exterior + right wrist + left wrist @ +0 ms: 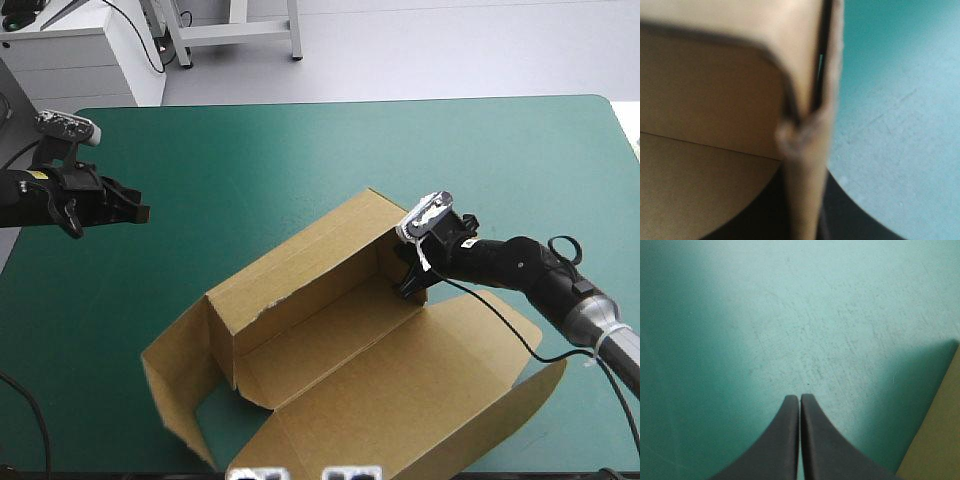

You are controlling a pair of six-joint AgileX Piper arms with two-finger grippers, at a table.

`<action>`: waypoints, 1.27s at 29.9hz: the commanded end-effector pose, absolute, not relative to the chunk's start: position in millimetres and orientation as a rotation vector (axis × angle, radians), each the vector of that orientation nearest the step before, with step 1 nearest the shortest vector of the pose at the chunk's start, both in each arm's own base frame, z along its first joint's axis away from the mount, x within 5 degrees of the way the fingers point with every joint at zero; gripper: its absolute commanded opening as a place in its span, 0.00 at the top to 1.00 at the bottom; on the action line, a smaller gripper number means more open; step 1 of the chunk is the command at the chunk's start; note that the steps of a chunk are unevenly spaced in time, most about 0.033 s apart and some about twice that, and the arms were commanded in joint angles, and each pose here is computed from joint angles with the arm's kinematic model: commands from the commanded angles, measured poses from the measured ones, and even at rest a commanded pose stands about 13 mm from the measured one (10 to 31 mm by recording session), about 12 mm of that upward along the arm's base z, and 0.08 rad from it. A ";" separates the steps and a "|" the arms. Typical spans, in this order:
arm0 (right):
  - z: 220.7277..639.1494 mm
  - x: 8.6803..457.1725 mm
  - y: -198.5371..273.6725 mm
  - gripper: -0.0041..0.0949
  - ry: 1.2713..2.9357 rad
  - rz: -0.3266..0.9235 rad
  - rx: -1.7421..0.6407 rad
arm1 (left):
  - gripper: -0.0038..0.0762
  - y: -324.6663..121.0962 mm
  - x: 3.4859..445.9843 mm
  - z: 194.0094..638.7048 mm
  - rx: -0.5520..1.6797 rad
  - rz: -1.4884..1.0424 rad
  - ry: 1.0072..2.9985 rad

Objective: Fold the box

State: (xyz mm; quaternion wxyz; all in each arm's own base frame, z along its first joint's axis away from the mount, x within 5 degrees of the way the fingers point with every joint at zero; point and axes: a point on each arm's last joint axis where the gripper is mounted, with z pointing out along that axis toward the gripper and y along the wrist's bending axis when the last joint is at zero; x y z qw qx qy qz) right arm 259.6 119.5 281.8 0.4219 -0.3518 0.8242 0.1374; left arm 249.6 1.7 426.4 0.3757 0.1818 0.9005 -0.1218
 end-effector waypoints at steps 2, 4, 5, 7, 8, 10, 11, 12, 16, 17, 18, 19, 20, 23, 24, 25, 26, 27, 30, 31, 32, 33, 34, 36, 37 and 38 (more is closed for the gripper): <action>323.4 270.9 102.7 0.98 2.102 0.331 -0.714 | 0.96 -3.9 242.0 445.1 0.466 -0.337 2.195; 336.2 274.2 95.0 0.98 2.148 0.356 -0.616 | 0.96 -5.1 241.2 445.1 0.480 -0.352 2.195; 342.3 275.2 91.6 0.98 2.177 0.366 -0.586 | 0.96 -5.1 241.2 445.1 0.480 -0.352 2.195; 352.4 273.8 86.6 0.98 2.235 0.363 -0.566 | 0.96 -5.1 241.2 445.1 0.480 -0.352 2.195; 357.5 272.9 84.0 0.98 2.266 0.350 -0.550 | 0.96 -5.0 241.2 445.0 0.480 -0.350 2.196; 366.2 271.1 79.3 0.98 2.319 0.303 -0.524 | 0.96 -4.3 241.7 445.1 0.478 -0.339 2.194; 369.4 271.0 77.7 0.98 2.336 0.283 -0.513 | 0.96 -4.1 242.0 445.3 0.475 -0.336 2.191; 372.5 270.9 75.6 0.98 2.346 0.259 -0.499 | 0.96 -4.0 242.4 445.6 0.472 -0.333 2.186; 373.1 277.5 72.8 0.98 2.414 0.214 -0.461 | 0.96 -1.3 243.7 445.4 0.467 -0.291 2.185; 371.4 280.1 73.5 0.98 2.433 0.216 -0.464 | 0.96 0.0 243.8 444.8 0.469 -0.271 2.192; 367.8 284.1 74.6 0.98 2.462 0.221 -0.463 | 0.96 1.3 243.8 444.0 0.470 -0.251 2.200; 363.5 289.1 75.8 0.98 2.490 0.225 -0.459 | 0.96 2.7 243.8 443.3 0.466 -0.233 2.211; 359.1 295.0 77.1 0.98 2.514 0.230 -0.447 | 0.96 3.9 243.7 442.7 0.458 -0.219 2.220; 345.3 313.9 81.3 0.98 2.578 0.244 -0.411 | 0.96 7.0 243.8 441.4 0.436 -0.185 2.240; 340.6 321.3 83.0 0.98 2.600 0.248 -0.401 | 0.96 7.0 243.8 441.4 0.436 -0.185 2.240; 336.2 328.5 84.6 0.98 2.623 0.251 -0.395 | 0.96 6.6 244.0 441.7 0.434 -0.190 2.237; 332.6 334.2 86.0 0.98 2.643 0.253 -0.391 | 0.96 6.7 244.1 441.8 0.433 -0.189 2.235; 327.3 342.7 87.7 0.98 2.672 0.255 -0.377 | 0.96 6.6 244.3 442.0 0.431 -0.191 2.232; 316.5 361.3 92.0 0.98 2.730 0.263 -0.351 | 0.96 6.6 244.7 442.5 0.428 -0.190 2.226; 315.2 366.5 93.2 0.98 2.740 0.266 -0.341 | 0.96 6.7 244.9 442.7 0.427 -0.189 2.224; 310.6 371.4 94.4 0.98 2.761 0.267 -0.337 | 0.96 6.8 245.0 442.8 0.428 -0.186 2.221; 307.9 376.2 95.5 0.97 2.769 0.267 -0.339 | 0.96 6.8 245.2 442.9 0.427 -0.185 2.220; 305.5 380.4 96.4 0.96 2.773 0.267 -0.339 | 0.96 6.9 245.4 443.1 0.425 -0.184 2.217; 302.4 385.7 97.5 0.91 2.774 0.267 -0.339 | 0.96 7.0 245.4 443.2 0.425 -0.184 2.217; 301.6 387.3 97.8 0.85 2.767 0.267 -0.337 | 0.96 7.0 245.5 443.3 0.424 -0.183 2.215; 301.4 388.5 98.0 0.77 2.758 0.267 -0.334 | 0.96 7.0 245.5 443.3 0.424 -0.183 2.215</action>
